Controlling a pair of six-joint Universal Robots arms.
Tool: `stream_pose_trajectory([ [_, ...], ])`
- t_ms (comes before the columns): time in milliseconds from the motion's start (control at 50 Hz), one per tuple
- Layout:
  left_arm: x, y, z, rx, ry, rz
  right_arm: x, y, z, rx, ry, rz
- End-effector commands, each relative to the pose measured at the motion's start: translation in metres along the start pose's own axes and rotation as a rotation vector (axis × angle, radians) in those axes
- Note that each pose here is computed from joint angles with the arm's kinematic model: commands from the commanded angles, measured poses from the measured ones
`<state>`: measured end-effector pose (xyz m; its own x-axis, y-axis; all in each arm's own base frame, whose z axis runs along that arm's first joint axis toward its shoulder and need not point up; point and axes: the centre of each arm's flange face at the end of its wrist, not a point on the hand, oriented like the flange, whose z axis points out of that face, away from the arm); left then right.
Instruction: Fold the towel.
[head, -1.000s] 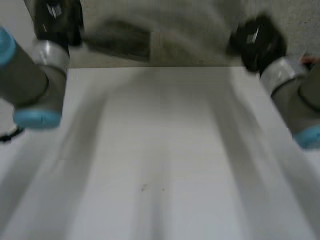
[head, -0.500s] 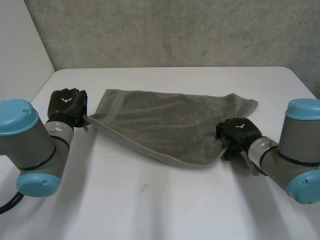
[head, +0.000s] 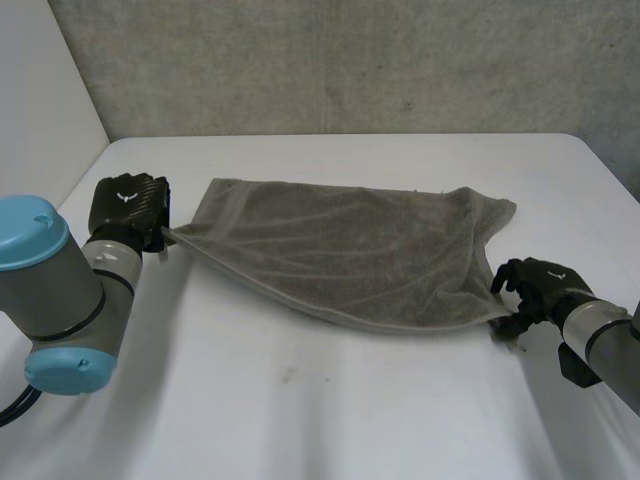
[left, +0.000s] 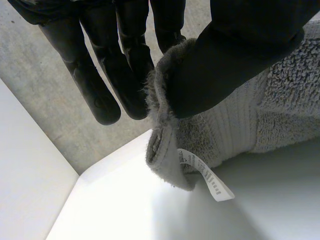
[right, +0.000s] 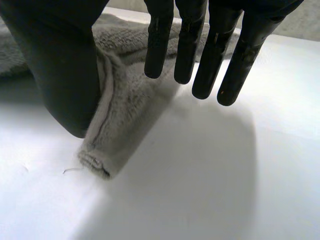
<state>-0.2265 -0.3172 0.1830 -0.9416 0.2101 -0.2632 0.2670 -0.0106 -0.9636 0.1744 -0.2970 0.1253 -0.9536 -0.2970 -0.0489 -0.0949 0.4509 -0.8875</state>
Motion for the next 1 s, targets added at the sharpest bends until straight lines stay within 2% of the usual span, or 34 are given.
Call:
stream_pose_trajectory([
  [20,0.0,0.002,-0.002,-0.018,0.003,0.003,0.008,-0.001,-0.006,0.009,0.021,-0.001],
  [160,-0.003,-0.01,-0.017,-0.061,0.02,0.015,0.008,-0.01,-0.007,0.075,-0.027,-0.04],
  [200,-0.005,-0.017,-0.022,-0.068,0.023,0.016,0.006,-0.038,-0.018,0.168,-0.034,-0.139],
  [260,-0.012,-0.038,-0.033,-0.059,0.021,0.012,0.005,-0.056,-0.027,0.228,-0.022,-0.205],
  [300,-0.017,-0.052,-0.04,-0.046,0.016,0.009,0.001,-0.088,-0.05,0.319,0.011,-0.336],
  [320,-0.021,-0.066,-0.047,-0.026,0.013,0.01,0.001,-0.088,-0.05,0.32,0.011,-0.336],
  [360,-0.026,-0.081,-0.054,-0.001,0.008,0.008,-0.004,-0.121,-0.078,0.393,0.043,-0.449],
  [380,-0.03,-0.097,-0.06,0.03,0.001,0.005,-0.004,-0.121,-0.078,0.393,0.044,-0.449],
  [420,-0.035,-0.113,-0.067,0.061,-0.007,0.004,-0.011,-0.157,-0.111,0.471,0.071,-0.52],
  [460,-0.039,-0.126,-0.074,0.087,-0.013,0.004,-0.014,-0.171,-0.124,0.497,0.079,-0.542],
  [600,-0.052,-0.165,-0.089,0.116,-0.019,0.007,-0.018,-0.205,-0.151,0.489,0.096,-0.615],
  [640,-0.053,-0.166,-0.088,0.106,-0.021,0.007,-0.017,-0.205,-0.15,0.457,0.098,-0.646],
  [720,-0.054,-0.153,-0.077,0.049,-0.02,0.012,-0.008,-0.185,-0.114,0.273,0.073,-0.724],
  [760,-0.045,-0.121,-0.054,-0.068,0.005,0.031,-0.007,-0.174,-0.1,0.212,0.061,-0.744],
  [840,-0.035,-0.089,-0.035,-0.167,0.035,0.06,0.003,-0.141,-0.058,0.037,0.066,-0.774],
  [920,-0.021,-0.042,-0.005,-0.292,0.075,0.111,-0.006,-0.123,-0.034,-0.03,0.046,-0.792],
  [1000,-0.014,-0.021,0.015,-0.331,0.09,0.133,-0.026,-0.113,0.004,-0.012,0.036,-0.835],
])
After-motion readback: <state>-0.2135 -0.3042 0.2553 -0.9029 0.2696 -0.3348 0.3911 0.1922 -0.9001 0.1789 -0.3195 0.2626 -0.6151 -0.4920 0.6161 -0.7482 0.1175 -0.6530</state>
